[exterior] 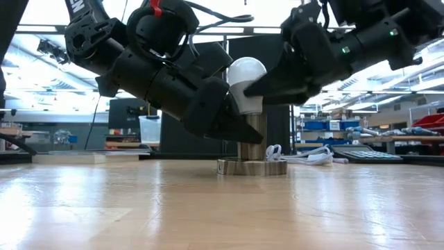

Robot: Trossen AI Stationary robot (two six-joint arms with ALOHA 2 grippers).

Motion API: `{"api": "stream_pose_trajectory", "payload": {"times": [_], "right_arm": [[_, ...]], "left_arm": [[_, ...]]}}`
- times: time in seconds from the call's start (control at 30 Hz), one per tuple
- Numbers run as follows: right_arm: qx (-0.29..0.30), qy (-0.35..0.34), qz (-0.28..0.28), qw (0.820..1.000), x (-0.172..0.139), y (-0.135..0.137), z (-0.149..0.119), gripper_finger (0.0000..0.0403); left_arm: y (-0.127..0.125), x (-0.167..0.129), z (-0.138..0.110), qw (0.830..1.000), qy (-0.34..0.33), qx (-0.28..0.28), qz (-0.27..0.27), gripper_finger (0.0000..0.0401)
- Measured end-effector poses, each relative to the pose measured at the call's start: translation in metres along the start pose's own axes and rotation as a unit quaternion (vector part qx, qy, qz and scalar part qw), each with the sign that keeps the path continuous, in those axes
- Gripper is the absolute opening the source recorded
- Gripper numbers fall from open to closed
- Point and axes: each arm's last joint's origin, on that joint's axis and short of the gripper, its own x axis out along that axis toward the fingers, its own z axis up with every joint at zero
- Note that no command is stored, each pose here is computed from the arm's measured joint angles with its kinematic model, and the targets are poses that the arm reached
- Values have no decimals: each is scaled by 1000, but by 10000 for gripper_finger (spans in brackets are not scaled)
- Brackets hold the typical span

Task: Screw lightbulb
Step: Remove the lightbulb from the lamp, then put the lightbulb on the table

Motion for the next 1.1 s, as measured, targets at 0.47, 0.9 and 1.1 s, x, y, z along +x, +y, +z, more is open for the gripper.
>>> {"api": "stream_pose_trajectory", "payload": {"times": [0.47,0.9,1.1], "right_arm": [[-19,-31,14,999,19,2,-13,201],[-27,-38,16,999,19,2,-12,165],[-29,-40,18,999,19,3,-11,161]], "left_arm": [[0,0,0,1000,-2,1,0,193],[0,-1,1,1000,0,0,0,289],[2,-7,12,1000,-11,2,10,306]]}}
